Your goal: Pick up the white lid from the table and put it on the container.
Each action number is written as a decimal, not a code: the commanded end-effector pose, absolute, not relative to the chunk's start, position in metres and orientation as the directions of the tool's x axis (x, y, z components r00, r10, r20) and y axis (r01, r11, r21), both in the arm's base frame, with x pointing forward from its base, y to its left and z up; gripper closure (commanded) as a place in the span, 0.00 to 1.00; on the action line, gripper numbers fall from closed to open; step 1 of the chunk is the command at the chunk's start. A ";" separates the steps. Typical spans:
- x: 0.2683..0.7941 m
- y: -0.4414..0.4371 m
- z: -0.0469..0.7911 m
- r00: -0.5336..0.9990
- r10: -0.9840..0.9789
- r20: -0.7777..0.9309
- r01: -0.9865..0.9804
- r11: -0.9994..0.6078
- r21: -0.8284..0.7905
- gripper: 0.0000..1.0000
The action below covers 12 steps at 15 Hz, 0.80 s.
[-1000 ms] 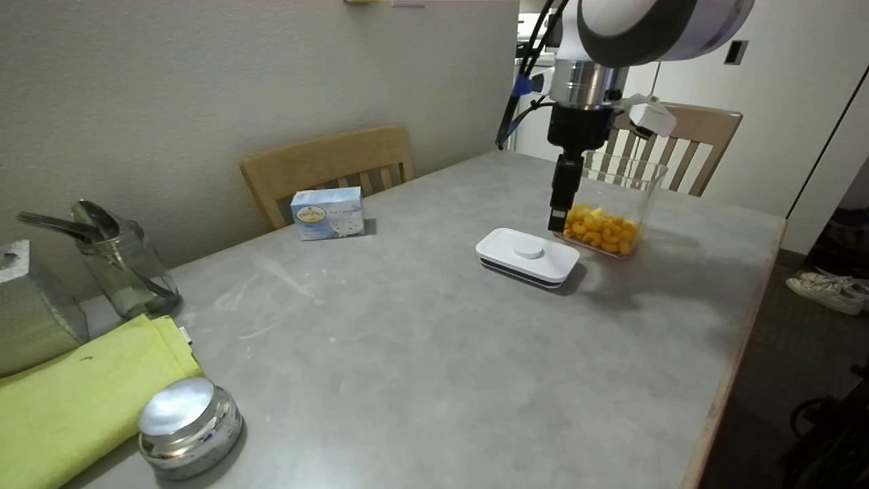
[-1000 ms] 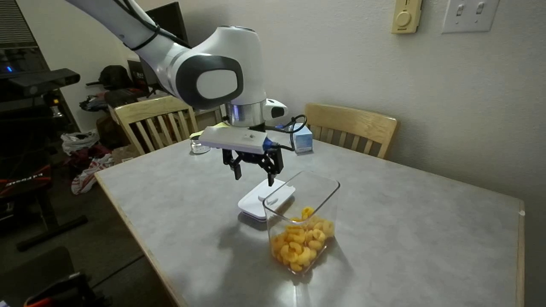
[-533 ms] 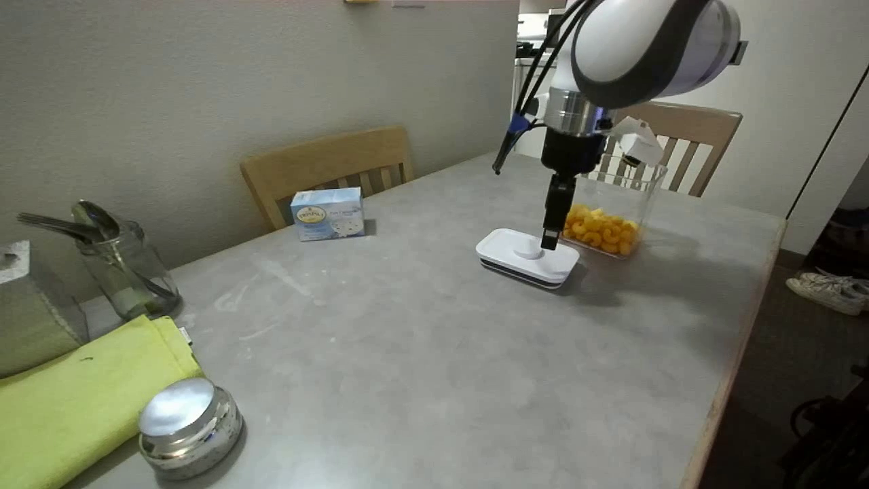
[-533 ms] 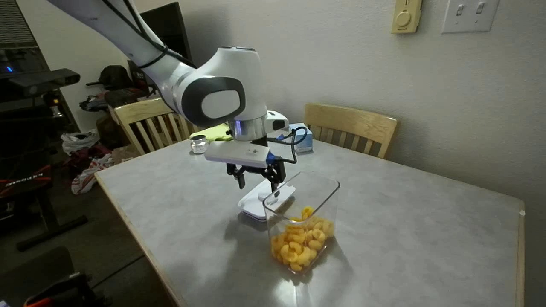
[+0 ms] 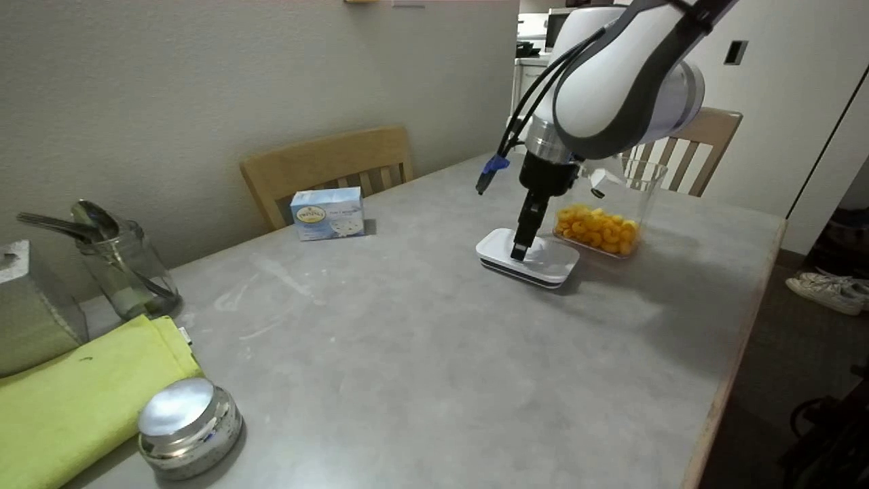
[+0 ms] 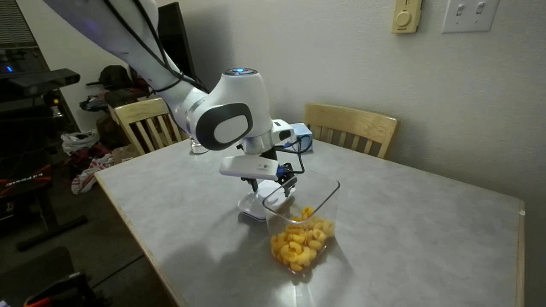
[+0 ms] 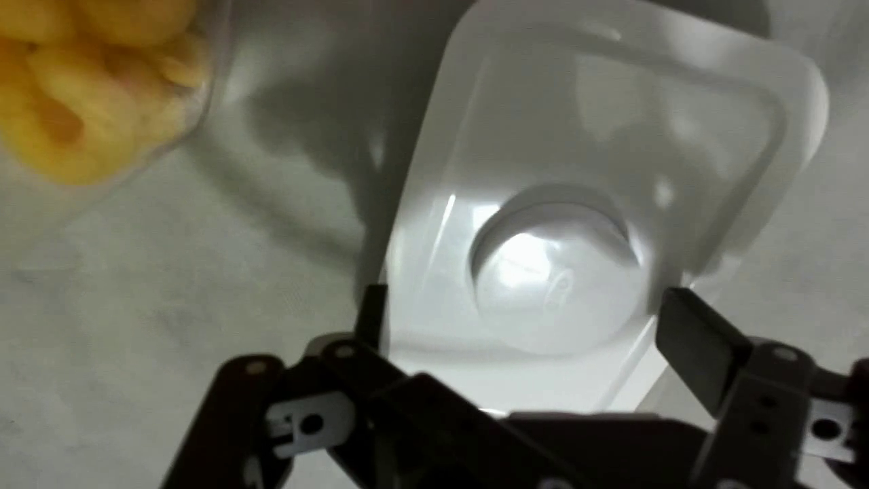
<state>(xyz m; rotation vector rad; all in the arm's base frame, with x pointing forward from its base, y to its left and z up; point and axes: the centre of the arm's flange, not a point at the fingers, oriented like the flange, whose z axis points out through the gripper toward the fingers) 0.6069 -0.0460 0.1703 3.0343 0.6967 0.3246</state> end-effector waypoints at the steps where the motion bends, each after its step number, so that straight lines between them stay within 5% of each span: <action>1: 0.623 -0.048 0.158 0.880 0.402 0.253 0.404 -0.914 0.047 0.00; 4: 0.630 -0.047 0.160 0.898 0.355 0.258 0.355 -0.934 0.050 0.00; 6: 0.634 -0.049 0.167 0.929 0.289 0.233 0.283 -0.957 0.058 0.18; 12: 0.636 -0.051 0.194 0.957 0.196 0.212 0.174 -0.978 0.116 0.00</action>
